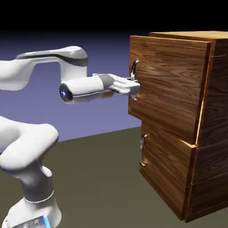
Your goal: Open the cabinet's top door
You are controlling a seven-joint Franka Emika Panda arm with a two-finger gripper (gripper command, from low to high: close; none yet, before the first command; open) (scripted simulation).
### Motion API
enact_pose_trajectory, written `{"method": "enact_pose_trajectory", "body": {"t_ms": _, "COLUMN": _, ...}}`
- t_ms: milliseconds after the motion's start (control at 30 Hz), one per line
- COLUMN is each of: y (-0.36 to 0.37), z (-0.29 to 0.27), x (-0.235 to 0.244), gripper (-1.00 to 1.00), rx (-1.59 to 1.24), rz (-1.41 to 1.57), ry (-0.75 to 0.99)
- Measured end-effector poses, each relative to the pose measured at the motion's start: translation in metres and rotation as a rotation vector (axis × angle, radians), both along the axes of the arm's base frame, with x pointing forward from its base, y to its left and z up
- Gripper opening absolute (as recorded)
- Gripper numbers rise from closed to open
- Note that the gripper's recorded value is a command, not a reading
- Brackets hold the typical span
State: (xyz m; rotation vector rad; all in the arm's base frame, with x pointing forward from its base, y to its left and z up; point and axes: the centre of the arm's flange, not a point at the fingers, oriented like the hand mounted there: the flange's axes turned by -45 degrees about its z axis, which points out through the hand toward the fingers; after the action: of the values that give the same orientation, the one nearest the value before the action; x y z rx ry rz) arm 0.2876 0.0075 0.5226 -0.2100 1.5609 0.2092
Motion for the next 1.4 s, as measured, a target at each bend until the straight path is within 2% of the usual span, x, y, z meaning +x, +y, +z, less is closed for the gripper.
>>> {"method": "enact_pose_trajectory", "body": {"t_ms": 867, "y": -0.142, "z": 0.000, "x": -0.090, "gripper": -1.00, "rx": 0.001, "rz": 0.531, "ry": 0.000}}
{"method": "enact_pose_trajectory", "body": {"t_ms": 1400, "y": -0.283, "z": 0.000, "x": -0.100, "gripper": -1.00, "rx": 0.001, "rz": 0.980, "ry": 0.000}}
